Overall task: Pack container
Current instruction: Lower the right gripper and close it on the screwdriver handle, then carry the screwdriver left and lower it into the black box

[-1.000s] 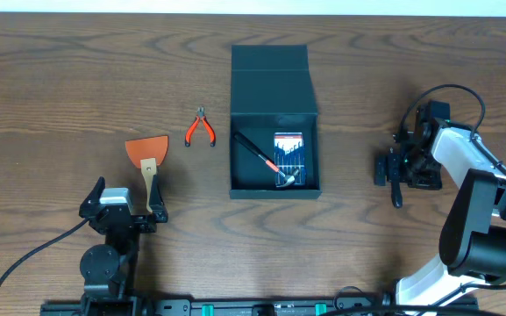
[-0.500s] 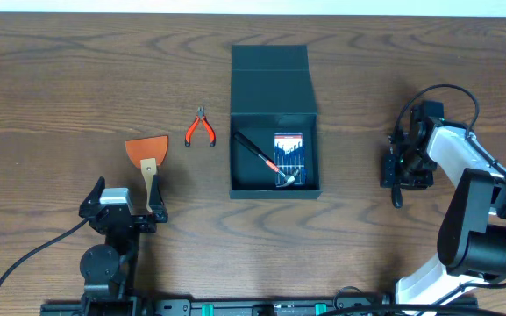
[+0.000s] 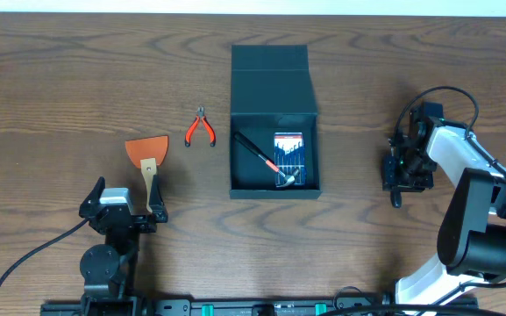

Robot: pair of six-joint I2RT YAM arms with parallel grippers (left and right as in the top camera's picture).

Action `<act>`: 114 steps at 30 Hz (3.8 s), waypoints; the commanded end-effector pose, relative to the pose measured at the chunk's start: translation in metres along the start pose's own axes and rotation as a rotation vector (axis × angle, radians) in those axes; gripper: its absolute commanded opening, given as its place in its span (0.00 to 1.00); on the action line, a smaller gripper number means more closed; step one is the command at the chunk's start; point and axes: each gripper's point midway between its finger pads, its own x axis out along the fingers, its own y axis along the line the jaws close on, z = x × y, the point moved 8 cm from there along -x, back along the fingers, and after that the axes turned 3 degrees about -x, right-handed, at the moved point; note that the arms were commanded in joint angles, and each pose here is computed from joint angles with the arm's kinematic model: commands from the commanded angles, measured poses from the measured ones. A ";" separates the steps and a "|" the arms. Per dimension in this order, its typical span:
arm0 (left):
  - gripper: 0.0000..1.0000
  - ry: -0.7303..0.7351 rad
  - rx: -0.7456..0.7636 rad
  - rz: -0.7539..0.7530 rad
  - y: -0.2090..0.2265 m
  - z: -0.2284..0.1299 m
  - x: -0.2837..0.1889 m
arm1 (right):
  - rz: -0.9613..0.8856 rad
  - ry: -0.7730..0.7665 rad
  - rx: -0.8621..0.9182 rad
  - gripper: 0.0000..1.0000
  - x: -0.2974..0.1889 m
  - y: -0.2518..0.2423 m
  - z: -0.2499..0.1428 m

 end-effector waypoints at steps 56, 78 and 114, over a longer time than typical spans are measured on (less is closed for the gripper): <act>0.99 0.053 0.014 0.012 0.002 -0.013 0.001 | -0.003 -0.012 0.089 0.01 -0.040 0.014 0.025; 0.99 0.053 0.014 0.012 0.002 -0.013 0.001 | 0.016 -0.222 -0.296 0.01 -0.146 0.174 0.041; 0.99 0.053 0.014 0.012 0.002 -0.013 0.001 | 0.010 -0.162 -0.451 0.01 -0.094 0.240 -0.001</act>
